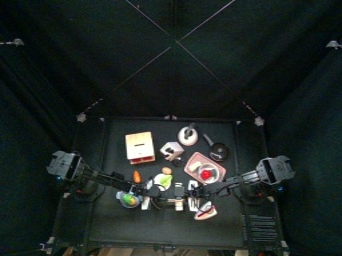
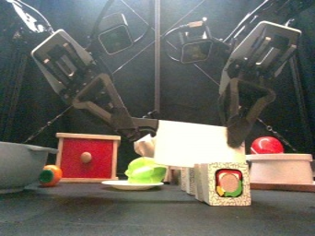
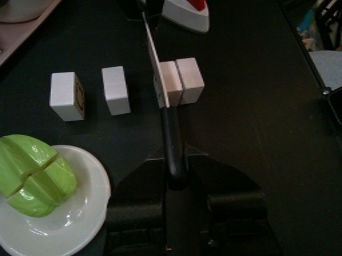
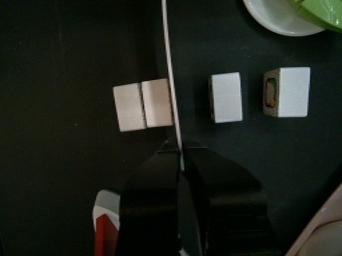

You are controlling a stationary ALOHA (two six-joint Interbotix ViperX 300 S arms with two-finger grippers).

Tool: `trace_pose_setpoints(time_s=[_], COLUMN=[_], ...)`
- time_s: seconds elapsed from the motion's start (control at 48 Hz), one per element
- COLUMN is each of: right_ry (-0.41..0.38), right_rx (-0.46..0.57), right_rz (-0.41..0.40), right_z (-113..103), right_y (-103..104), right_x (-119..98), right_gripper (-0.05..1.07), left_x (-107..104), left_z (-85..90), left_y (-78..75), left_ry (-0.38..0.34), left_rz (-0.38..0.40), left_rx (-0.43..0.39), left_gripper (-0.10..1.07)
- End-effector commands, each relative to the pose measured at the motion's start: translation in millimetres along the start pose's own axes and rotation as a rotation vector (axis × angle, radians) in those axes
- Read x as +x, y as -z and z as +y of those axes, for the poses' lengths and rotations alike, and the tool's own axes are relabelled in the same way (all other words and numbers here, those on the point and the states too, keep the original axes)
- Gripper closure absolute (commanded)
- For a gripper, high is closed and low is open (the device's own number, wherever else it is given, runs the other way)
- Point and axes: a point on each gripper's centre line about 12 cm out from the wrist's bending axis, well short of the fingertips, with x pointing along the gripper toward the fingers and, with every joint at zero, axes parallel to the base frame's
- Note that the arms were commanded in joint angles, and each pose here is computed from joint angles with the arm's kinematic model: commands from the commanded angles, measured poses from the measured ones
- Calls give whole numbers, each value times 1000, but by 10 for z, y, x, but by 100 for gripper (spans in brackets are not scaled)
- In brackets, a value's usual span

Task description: Cut sushi roll

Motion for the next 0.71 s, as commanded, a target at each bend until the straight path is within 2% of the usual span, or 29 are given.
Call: trace_pose_setpoints(time_s=[0.0,0.354,0.688], right_ry=[-13,-44,-54], right_rx=[1,-27,-34], right_rz=[-51,-71,-60], right_z=[28,187,248], right_y=[-113,-110,-77], right_x=[-152,-240,-208], right_gripper=[71,71,71], left_x=[-41,-96,-36], left_z=[-71,-167,-352], left_y=[-127,-196,-147], left_ry=[18,42,87], left_rz=[-44,-71,-73], left_rx=[17,39,56], left_gripper=[54,54,54])
